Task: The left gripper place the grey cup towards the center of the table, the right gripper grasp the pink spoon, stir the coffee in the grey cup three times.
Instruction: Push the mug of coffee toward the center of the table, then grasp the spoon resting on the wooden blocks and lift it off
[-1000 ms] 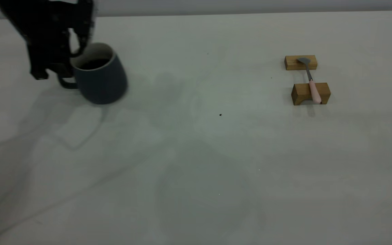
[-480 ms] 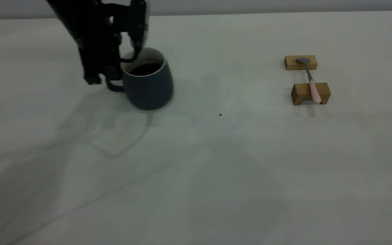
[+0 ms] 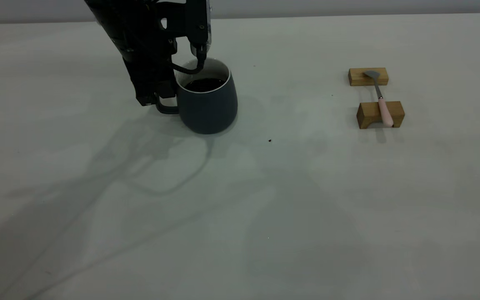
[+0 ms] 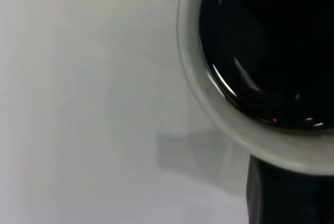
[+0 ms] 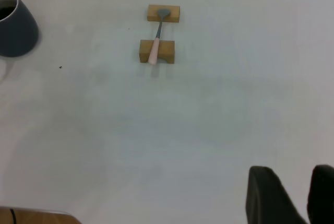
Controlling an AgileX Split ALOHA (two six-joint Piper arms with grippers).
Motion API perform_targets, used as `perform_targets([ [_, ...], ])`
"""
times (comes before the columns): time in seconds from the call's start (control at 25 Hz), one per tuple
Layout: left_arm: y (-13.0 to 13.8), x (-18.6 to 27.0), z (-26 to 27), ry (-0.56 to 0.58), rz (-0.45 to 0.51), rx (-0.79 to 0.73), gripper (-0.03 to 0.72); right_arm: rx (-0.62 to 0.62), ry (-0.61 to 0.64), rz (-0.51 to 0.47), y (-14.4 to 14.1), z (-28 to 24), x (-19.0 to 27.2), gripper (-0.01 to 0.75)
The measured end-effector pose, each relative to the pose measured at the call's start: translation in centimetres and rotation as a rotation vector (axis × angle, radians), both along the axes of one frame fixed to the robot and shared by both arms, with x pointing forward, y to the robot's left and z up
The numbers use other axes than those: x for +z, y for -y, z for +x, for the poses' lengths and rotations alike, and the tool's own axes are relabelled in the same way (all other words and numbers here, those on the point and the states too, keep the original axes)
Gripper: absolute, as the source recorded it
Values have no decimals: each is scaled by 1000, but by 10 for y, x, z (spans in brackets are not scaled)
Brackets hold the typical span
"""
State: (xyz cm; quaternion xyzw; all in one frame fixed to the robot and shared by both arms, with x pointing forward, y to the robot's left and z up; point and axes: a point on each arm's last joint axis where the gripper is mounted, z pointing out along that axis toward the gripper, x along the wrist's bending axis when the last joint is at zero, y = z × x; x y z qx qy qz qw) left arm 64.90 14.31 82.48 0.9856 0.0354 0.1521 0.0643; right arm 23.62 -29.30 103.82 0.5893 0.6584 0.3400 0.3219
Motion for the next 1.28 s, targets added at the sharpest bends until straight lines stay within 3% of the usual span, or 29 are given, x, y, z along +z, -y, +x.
perform_targets([
  [0.16, 0, 1, -1, -14, 1, 7, 369, 0, 0, 0, 0, 0, 0, 237],
  [0.36, -1, 27, -3, -15, -5, 25, 619, 0, 0, 0, 0, 0, 0, 237],
  [0.48, -2, 66, -5, 12, -35, 77, 675, 0, 0, 0, 0, 0, 0, 237],
  [0.64, -7, 138, -15, 84, -135, 230, 643, 0, 0, 0, 0, 0, 0, 237],
  [0.88, -26, 245, -64, 104, -283, 496, 502, 0, 0, 0, 0, 0, 0, 237],
  [1.28, -63, 325, -159, -46, -258, 700, 358, 0, 0, 0, 0, 0, 0, 237],
])
